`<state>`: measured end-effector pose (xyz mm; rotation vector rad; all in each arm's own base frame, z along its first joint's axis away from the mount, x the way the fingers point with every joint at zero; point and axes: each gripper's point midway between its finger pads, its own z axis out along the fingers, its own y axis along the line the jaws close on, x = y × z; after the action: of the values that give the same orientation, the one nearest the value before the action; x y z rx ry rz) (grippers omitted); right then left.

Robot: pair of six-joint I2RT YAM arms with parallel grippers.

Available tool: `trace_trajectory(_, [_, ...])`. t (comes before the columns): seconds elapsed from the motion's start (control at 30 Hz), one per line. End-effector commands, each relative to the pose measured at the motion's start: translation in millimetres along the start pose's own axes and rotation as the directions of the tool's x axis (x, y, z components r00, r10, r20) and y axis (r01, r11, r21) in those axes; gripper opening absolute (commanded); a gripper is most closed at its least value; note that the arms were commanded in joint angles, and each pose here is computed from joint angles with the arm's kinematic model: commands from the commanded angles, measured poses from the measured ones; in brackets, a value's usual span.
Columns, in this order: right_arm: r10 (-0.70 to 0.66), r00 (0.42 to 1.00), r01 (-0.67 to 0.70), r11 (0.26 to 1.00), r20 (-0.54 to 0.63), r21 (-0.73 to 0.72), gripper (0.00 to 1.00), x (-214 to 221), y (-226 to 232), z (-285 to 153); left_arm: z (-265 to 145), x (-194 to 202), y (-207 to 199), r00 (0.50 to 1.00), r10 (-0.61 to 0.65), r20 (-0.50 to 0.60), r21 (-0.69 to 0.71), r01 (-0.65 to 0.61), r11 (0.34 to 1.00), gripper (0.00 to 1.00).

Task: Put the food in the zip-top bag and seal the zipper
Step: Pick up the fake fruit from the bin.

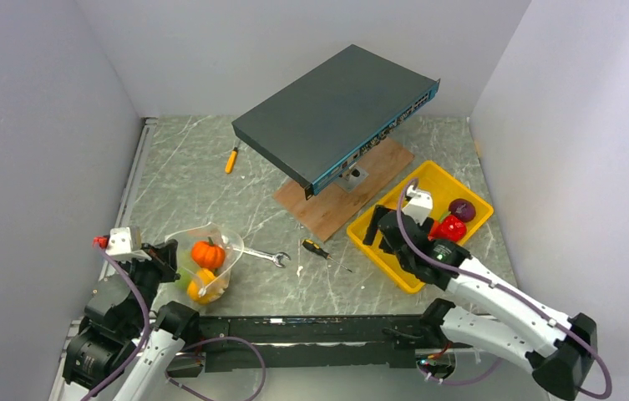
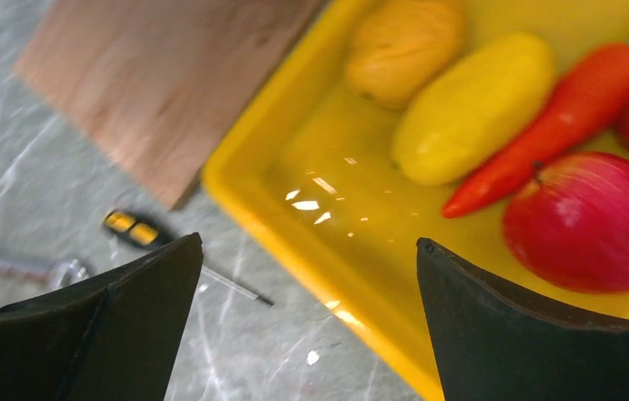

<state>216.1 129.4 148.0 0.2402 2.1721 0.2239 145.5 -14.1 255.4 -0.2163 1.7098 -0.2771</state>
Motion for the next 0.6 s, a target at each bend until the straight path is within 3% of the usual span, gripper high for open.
trace_trajectory(0.0, [0.169, 0.984, -0.177, 0.939, 0.052, 0.296, 1.00, -10.8, -61.9, 14.7, 2.8, -12.4, -4.1, 0.999, -0.026, 0.039, 0.003, 0.026, 1.000, 0.00])
trace_trajectory(0.23, [0.347, 0.933, -0.347, 0.810, 0.090, 0.473, 0.99, -18.1, -138.5, 20.2, 2.5, -12.7, -5.3, 0.999, -0.025, 0.043, 0.012, 0.024, 1.000, 0.00])
trace_trajectory(0.57, [0.394, 0.919, -0.339, 0.771, 0.016, 0.539, 0.98, 15.6, -151.7, 28.0, 3.3, -12.2, -8.4, 0.999, -0.017, 0.038, 0.029, 0.016, 0.999, 0.00])
